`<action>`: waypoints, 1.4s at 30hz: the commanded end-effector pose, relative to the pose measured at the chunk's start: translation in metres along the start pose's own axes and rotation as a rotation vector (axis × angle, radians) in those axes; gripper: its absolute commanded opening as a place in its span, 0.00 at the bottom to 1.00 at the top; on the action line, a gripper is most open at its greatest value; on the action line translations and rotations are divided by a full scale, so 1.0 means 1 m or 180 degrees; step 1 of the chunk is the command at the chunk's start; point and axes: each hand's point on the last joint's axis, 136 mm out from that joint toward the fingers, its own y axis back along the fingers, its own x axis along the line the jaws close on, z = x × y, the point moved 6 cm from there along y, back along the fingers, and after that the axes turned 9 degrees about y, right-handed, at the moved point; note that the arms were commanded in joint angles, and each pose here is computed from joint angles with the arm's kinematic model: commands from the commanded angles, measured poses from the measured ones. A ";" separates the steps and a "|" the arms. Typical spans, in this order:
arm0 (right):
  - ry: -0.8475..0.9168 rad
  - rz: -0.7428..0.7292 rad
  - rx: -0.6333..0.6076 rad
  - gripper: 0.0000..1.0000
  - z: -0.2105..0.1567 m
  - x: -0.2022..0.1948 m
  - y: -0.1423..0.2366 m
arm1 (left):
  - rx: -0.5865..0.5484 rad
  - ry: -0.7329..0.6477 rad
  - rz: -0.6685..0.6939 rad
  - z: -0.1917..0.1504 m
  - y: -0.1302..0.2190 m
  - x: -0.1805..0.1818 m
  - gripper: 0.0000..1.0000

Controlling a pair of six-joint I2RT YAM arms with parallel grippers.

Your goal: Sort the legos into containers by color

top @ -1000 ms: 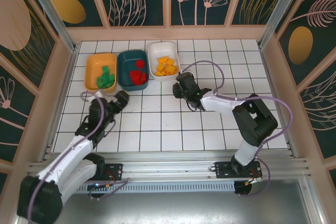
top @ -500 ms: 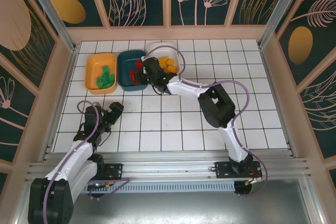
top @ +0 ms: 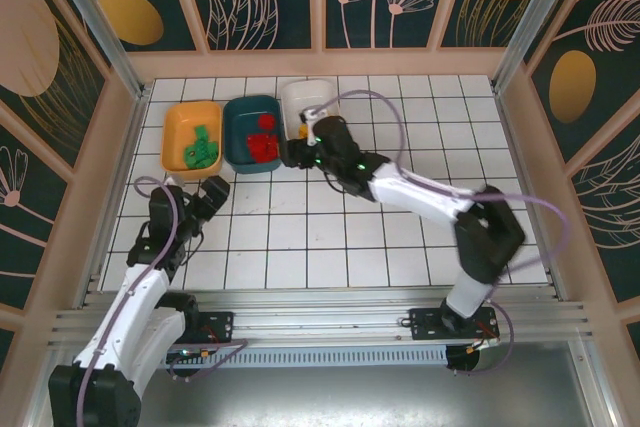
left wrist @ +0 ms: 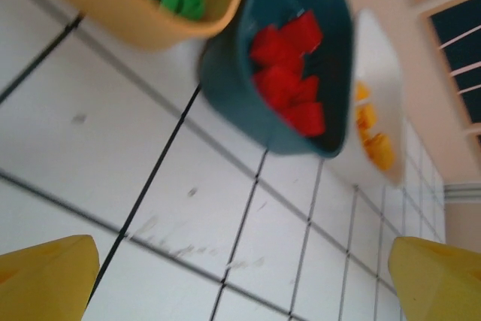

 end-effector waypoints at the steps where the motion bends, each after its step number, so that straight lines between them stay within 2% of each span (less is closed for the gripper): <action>1: 0.0202 0.0041 -0.0696 0.91 0.031 0.003 0.055 | -0.0434 -0.0202 -0.0046 0.025 0.021 -0.025 0.99; 2: 0.0301 0.0025 -0.0765 0.99 0.031 0.003 0.068 | -0.0541 -0.0209 -0.0064 0.030 0.026 -0.030 0.98; 3: 0.0427 0.0002 -0.0825 0.99 0.030 0.003 0.081 | -0.0672 -0.0194 -0.0114 0.036 0.031 -0.035 0.99; 6: 0.0355 -0.0370 -0.0899 0.99 0.024 -0.013 0.103 | -0.0930 0.0231 -0.0444 0.041 0.038 -0.038 0.98; 8: 0.0415 -0.0751 -0.0875 0.99 0.022 -0.026 0.110 | -0.1007 0.0186 -0.0606 0.042 0.040 -0.041 0.98; 10: 0.0448 -0.1072 -0.0899 0.99 0.022 -0.038 0.117 | -0.1083 0.0196 -0.0488 0.045 0.035 -0.035 0.99; 12: 0.0499 -0.1185 -0.0970 0.99 0.022 -0.042 0.125 | -0.1182 0.0254 -0.0327 0.048 0.031 -0.028 0.99; 16: 0.0394 -0.1254 -0.1336 0.99 0.021 -0.052 0.147 | -0.1355 0.0177 -0.0454 0.050 0.030 -0.024 0.99; 19: 0.0217 -0.1352 -0.1614 0.99 0.018 -0.069 0.166 | -0.1650 -0.0162 -0.0645 0.054 0.035 -0.025 0.99; 21: 0.0171 -0.1514 -0.1531 0.99 0.013 -0.085 0.168 | -0.1882 -0.0696 -0.0814 0.053 0.038 -0.027 0.99; 24: 0.0120 -0.1877 -0.1234 0.99 0.006 -0.105 0.169 | -0.2045 -0.1547 -0.1038 0.043 0.040 -0.028 0.99; 28: 0.0062 -0.1933 -0.1474 0.99 0.003 -0.114 0.179 | -0.2245 -0.2314 -0.1012 0.030 0.039 -0.013 0.99; 30: 0.0005 -0.1886 -0.1620 0.99 -0.003 -0.120 0.182 | -0.2388 -0.2394 -0.0785 0.030 0.036 0.004 0.99; 34: -0.0096 -0.1926 -0.1717 0.99 -0.011 -0.136 0.183 | -0.2666 -0.1998 -0.0534 0.029 0.035 0.041 0.99; 36: -0.0075 -0.1886 -0.1740 0.99 -0.016 -0.135 0.184 | -0.2703 -0.1957 -0.0434 0.025 0.034 0.056 0.99; 39: -0.0159 -0.1932 -0.1906 0.99 -0.027 -0.148 0.192 | -0.2746 -0.1960 -0.0210 0.027 0.033 0.065 0.99; 42: -0.0281 -0.1883 -0.1986 0.99 -0.030 -0.153 0.195 | -0.2829 -0.2100 -0.0248 0.029 0.037 0.059 0.99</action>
